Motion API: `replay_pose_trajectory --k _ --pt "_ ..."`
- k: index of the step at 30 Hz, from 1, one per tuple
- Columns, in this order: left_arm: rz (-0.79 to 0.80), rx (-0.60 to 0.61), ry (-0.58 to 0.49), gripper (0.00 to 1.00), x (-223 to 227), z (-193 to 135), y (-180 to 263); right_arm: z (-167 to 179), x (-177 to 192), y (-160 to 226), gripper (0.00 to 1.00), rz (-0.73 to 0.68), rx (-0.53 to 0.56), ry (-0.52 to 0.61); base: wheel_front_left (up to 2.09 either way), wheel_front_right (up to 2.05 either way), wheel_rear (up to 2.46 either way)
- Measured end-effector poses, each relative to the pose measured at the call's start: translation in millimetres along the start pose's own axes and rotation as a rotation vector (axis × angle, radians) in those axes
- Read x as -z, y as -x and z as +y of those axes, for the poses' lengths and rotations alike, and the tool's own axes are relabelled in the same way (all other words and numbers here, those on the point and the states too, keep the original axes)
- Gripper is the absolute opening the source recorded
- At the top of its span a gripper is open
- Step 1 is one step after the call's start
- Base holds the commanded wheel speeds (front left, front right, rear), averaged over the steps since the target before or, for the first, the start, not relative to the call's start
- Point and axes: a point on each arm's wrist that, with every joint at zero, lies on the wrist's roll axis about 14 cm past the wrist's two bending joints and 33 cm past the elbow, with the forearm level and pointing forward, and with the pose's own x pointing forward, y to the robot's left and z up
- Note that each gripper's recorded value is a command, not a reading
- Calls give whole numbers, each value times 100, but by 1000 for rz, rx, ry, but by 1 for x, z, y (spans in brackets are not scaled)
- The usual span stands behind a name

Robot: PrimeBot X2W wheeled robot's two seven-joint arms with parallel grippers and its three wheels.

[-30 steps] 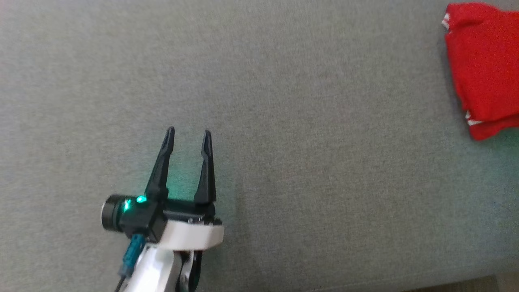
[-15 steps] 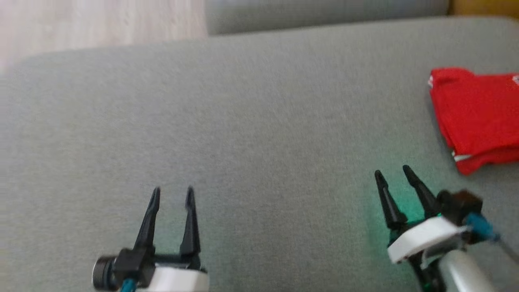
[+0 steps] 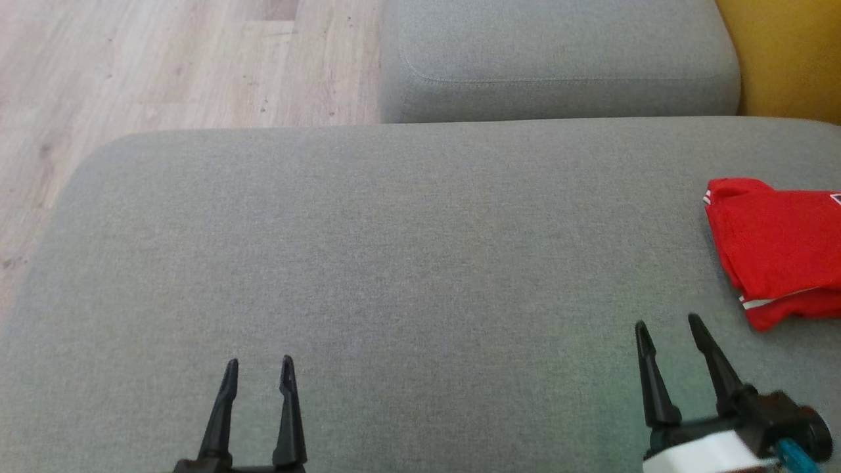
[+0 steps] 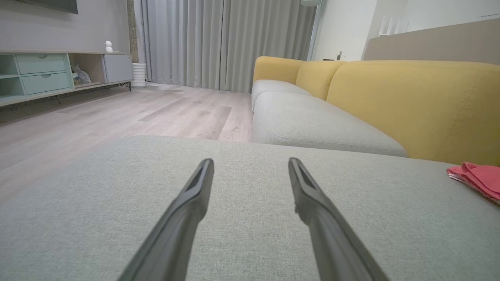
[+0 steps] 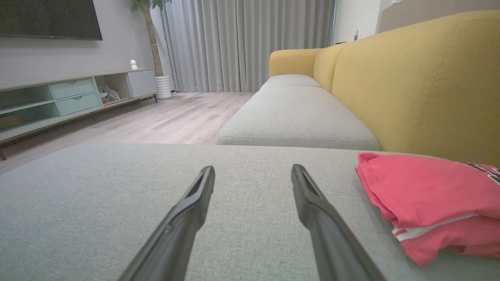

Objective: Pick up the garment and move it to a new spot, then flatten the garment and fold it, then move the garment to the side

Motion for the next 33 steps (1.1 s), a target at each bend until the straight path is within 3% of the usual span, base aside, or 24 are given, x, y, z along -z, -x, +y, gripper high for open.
replay_pose_trajectory --k 20,21,27,33 --pt "1 45 -24 100 0 -10 -7 -5 8 13 100 22 40 -44 0 0 0" --pt "2 49 -23 0 1 -11 -7 -6 8 13 0 21 41 -44 0 0 0" --pt "111 32 -29 0 33 -5 5 -5 40 27 0 129 49 -65 0 0 0" --pt "134 15 40 0 37 -2 5 -8 42 28 0 132 75 -139 0 0 0"
